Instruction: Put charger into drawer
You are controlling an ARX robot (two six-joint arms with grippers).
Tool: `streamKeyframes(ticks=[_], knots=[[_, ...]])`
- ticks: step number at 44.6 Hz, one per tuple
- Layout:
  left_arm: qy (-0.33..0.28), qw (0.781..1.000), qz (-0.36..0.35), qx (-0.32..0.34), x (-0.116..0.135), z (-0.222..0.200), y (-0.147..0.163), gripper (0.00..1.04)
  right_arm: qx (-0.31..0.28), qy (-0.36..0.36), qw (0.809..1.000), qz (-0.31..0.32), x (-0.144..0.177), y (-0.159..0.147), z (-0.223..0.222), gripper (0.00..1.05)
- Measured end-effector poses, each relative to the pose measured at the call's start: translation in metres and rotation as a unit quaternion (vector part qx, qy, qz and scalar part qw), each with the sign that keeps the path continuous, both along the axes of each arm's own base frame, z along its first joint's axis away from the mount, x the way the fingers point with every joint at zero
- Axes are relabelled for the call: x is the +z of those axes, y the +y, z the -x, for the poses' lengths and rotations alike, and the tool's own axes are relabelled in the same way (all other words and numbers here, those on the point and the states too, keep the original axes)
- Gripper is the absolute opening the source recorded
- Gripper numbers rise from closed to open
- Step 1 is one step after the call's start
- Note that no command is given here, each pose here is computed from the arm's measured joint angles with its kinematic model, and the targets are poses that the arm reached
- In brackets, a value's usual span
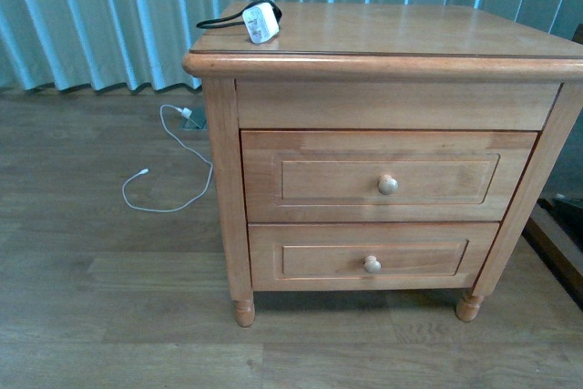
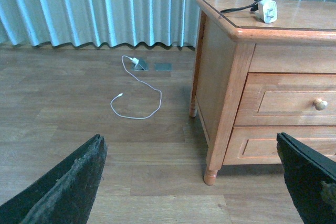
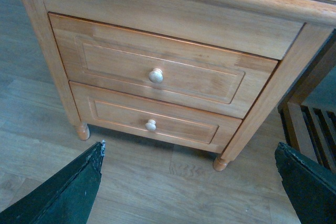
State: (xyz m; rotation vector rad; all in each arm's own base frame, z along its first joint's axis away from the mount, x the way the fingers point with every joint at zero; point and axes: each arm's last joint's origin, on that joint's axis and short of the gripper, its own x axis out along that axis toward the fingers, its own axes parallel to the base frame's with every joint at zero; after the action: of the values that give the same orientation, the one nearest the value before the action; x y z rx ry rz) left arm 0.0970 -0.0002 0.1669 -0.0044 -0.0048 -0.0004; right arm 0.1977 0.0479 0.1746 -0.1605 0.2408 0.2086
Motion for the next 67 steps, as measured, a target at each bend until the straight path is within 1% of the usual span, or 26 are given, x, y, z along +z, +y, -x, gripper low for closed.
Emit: streamKeyframes(ticks=[7, 13, 20, 28, 39, 53, 67], knots=[[0.000, 1.000, 0.000, 0.000, 0.000, 0.000, 0.000, 0.99, 0.003, 0.010, 1.000, 0.023, -0.016, 0.030, -0.049, 0.96], [0.000, 1.000, 0.000, 0.000, 0.000, 0.000, 0.000, 0.99, 0.009, 0.013, 0.999, 0.052, -0.034, 0.048, -0.082, 0.96], [0.000, 1.000, 0.000, 0.000, 0.000, 0.000, 0.000, 0.99, 0.017, 0.005, 0.997, 0.076, -0.056, 0.065, -0.118, 0.96], [0.000, 1.000, 0.000, 0.000, 0.000, 0.000, 0.000, 0.99, 0.011, 0.001, 0.996, 0.089, -0.082, 0.081, -0.151, 0.96], [0.000, 1.000, 0.000, 0.000, 0.000, 0.000, 0.000, 0.99, -0.021, 0.004, 0.997, 0.078, -0.104, 0.091, -0.180, 0.96], [0.000, 1.000, 0.000, 0.000, 0.000, 0.000, 0.000, 0.99, -0.039, 0.010, 0.997, 0.064, -0.122, 0.100, -0.202, 0.96], [0.000, 1.000, 0.000, 0.000, 0.000, 0.000, 0.000, 0.99, -0.051, -0.001, 0.997, 0.056, -0.123, 0.108, -0.221, 0.96]])
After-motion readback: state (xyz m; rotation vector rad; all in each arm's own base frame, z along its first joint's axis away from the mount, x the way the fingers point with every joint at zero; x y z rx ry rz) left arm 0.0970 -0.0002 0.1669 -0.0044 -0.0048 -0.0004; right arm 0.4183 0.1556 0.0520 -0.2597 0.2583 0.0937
